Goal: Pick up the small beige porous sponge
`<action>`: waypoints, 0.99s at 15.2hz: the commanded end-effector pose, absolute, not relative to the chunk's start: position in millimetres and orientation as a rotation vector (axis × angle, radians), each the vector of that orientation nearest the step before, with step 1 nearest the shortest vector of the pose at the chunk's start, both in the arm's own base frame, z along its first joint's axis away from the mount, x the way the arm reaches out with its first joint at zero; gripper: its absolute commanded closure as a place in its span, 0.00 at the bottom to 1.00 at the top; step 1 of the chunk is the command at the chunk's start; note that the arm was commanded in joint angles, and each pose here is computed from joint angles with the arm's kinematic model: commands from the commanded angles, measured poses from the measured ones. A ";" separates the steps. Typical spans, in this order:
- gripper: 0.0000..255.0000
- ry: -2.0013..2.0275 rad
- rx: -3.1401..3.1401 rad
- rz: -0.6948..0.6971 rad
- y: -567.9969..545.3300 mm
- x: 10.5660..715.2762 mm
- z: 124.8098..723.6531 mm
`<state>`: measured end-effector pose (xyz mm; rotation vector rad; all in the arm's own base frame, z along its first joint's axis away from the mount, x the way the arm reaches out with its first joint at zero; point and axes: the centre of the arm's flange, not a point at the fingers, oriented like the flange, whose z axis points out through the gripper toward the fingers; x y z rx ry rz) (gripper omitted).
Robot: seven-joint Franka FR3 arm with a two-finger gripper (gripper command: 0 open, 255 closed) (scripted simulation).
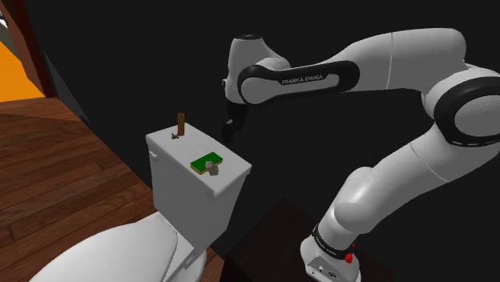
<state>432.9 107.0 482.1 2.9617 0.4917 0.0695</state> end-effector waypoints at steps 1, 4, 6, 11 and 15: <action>0.00 0.528 2.937 0.059 118.6 450.9 461.2; 0.00 0.579 2.900 0.040 134.4 474.3 430.3; 0.00 0.612 2.874 0.027 144.9 489.4 409.2; 0.00 0.684 2.816 0.000 167.9 521.4 361.6; 0.00 0.684 2.816 0.000 167.9 521.4 340.4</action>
